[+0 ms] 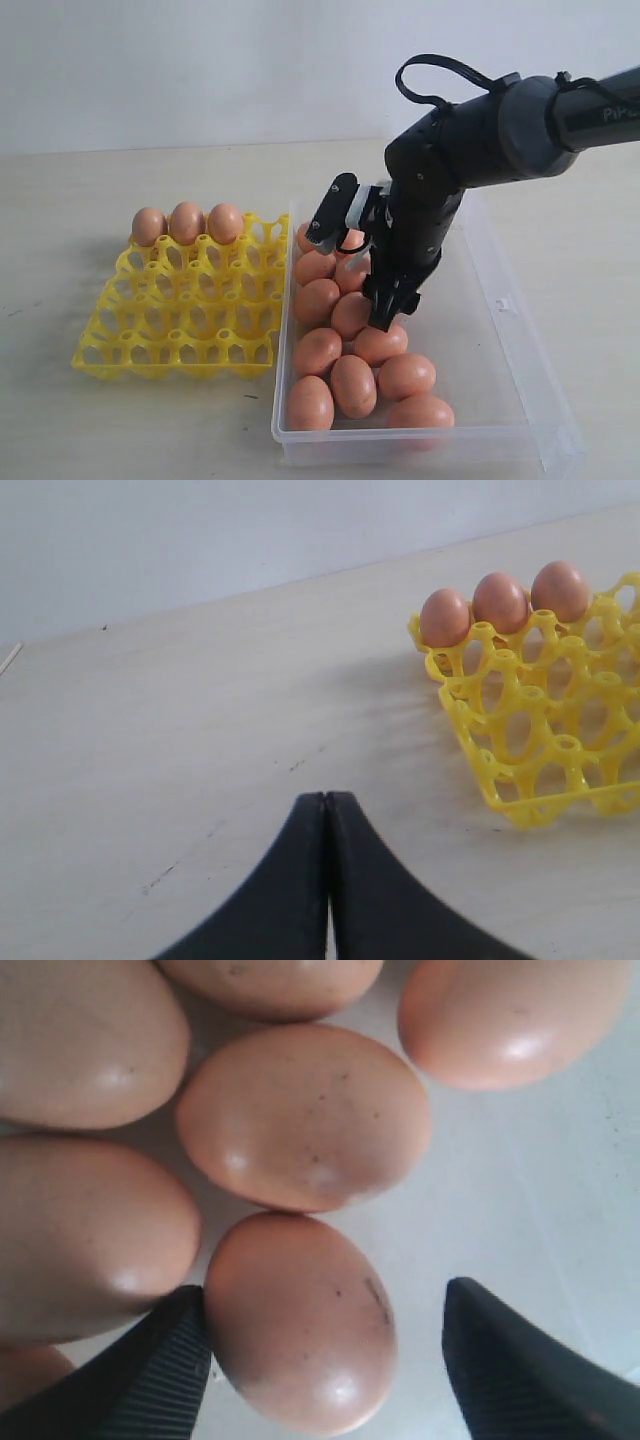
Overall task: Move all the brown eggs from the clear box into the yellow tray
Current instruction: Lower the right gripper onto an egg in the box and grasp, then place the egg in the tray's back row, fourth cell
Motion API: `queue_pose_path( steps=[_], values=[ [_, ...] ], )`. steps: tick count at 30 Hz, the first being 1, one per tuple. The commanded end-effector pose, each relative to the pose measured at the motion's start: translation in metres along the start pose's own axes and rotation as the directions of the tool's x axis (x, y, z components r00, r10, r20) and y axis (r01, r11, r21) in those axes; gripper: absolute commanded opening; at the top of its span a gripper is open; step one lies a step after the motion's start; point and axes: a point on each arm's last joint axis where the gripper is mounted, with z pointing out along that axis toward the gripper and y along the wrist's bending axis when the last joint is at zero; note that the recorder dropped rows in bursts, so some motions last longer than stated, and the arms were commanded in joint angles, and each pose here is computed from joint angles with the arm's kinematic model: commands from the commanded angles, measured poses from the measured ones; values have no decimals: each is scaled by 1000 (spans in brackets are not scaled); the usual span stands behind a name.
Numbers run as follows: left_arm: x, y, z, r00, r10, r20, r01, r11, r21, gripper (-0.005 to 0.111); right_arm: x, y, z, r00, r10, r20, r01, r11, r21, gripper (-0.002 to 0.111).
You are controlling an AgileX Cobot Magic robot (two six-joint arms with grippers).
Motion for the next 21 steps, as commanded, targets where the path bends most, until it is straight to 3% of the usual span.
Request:
queue_pose_path(
  steps=[1, 2, 5, 10, 13, 17, 21],
  values=[
    [-2, 0, -1, 1000, -13, 19, 13, 1000, -2, 0, -1, 0, 4, 1000, -8, 14, 8, 1000, -4, 47],
    [-2, 0, -1, 1000, -13, 19, 13, 1000, -2, 0, -1, 0, 4, 1000, -8, 14, 8, 1000, -4, 39],
    [-2, 0, -1, 1000, -13, 19, 13, 1000, -2, 0, 0, 0, 0, 1000, -2, 10, 2, 1000, -8, -1],
    [-2, 0, -1, 1000, -13, 19, 13, 1000, -2, 0, 1, -3, -28, 999, 28, 26, -28, 1000, -12, 0],
    [-2, 0, -1, 1000, -13, 19, 13, 1000, -2, 0, -6, -10, -60, 974, 109, 199, -114, 993, 14, 0],
    [-2, 0, -1, 1000, -13, 19, 13, 1000, -2, 0, -26, -17, -87, 782, 246, 572, -314, 949, 21, 0],
    [-2, 0, -1, 1000, -13, 19, 13, 1000, -2, 0, -44, -18, -79, 588, 294, 753, -440, 898, -6, 0]
  ],
)
